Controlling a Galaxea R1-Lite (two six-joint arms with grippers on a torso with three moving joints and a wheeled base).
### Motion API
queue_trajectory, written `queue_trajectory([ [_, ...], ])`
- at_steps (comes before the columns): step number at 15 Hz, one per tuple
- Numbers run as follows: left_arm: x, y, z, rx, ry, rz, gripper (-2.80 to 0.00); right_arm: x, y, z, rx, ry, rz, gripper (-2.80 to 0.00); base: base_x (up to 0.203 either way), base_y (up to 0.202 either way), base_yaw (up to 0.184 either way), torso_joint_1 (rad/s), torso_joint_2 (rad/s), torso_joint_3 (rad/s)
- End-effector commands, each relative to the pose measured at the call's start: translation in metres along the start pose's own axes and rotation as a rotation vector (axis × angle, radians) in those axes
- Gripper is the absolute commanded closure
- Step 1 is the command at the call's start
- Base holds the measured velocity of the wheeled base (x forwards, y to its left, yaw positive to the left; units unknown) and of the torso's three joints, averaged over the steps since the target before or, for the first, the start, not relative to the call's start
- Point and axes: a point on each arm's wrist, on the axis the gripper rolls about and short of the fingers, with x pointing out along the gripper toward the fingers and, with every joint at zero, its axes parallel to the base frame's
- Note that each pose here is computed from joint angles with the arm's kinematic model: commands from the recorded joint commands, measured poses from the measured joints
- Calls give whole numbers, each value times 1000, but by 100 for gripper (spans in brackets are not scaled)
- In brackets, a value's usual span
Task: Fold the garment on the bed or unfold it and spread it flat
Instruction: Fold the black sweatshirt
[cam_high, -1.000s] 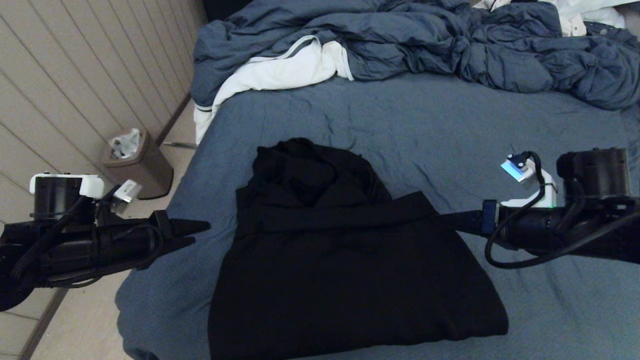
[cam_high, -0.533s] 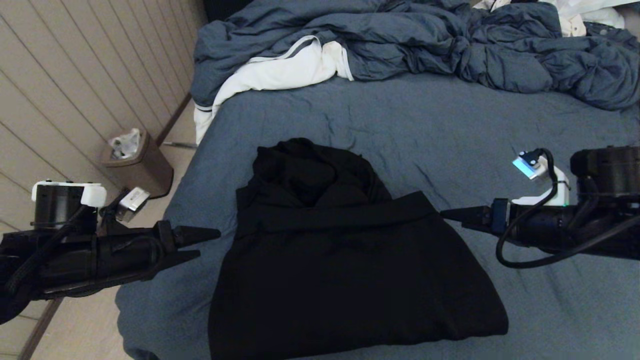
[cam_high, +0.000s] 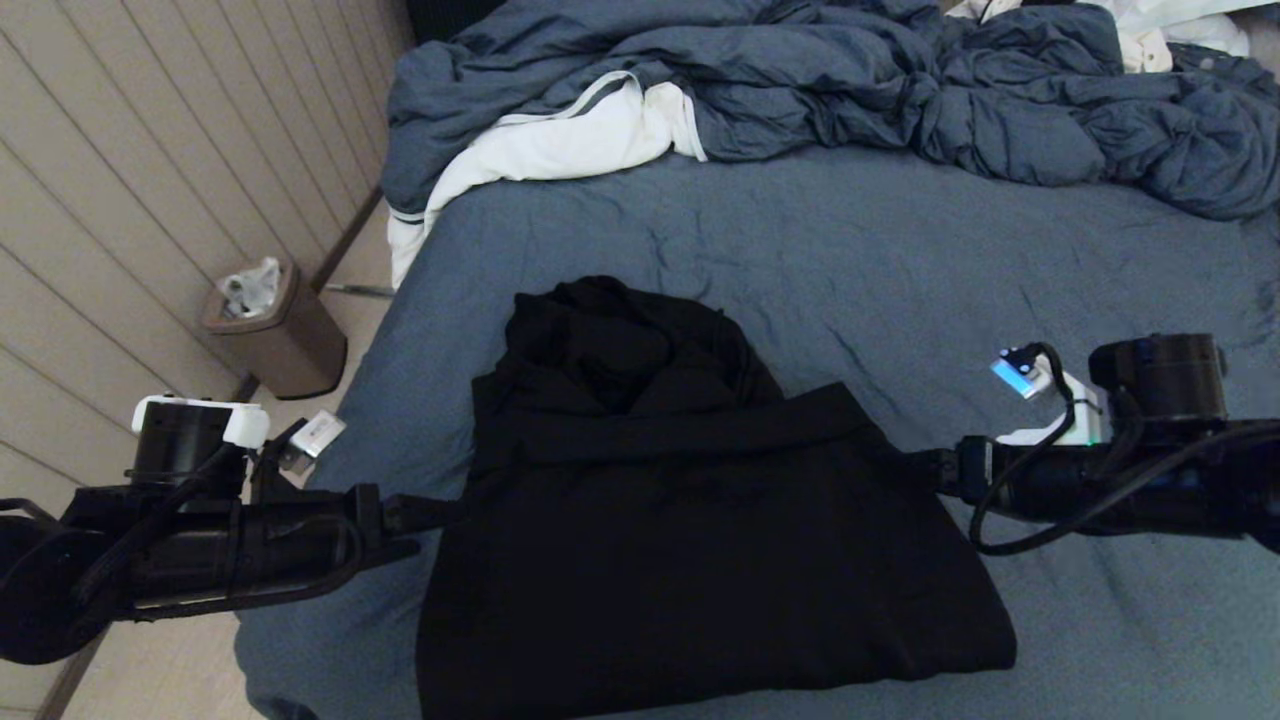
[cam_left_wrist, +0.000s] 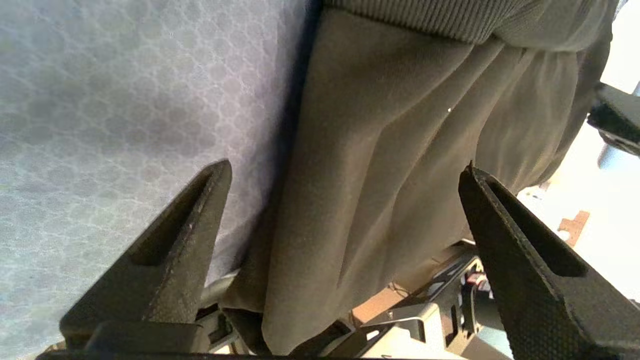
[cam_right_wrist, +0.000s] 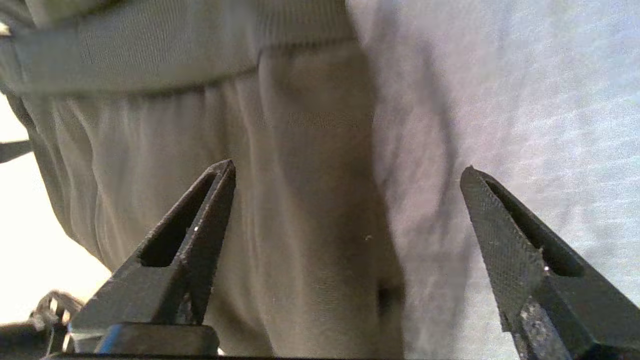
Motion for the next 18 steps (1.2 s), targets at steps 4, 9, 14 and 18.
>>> queue_trajectory([
  [4, 6, -4, -6, -3, 33, -14, -280, 28, 1, -13, 11, 94, 29, -280, 0, 0, 0, 0, 0, 0],
  [9, 20, -3, -9, -8, 73, -11, -280, 43, -1, -18, 6, 111, 28, -280, 0, 0, 0, 0, 0, 0],
  [14, 50, -22, -28, 27, 89, 25, -280, 55, 3, -24, 4, 129, 32, -280, 0, 0, 0, 0, 0, 0],
  [18, 58, -31, -35, 28, 89, 31, -280, 59, 12, -27, -11, 110, 62, -280, 0, 0, 0, 0, 0, 0],
])
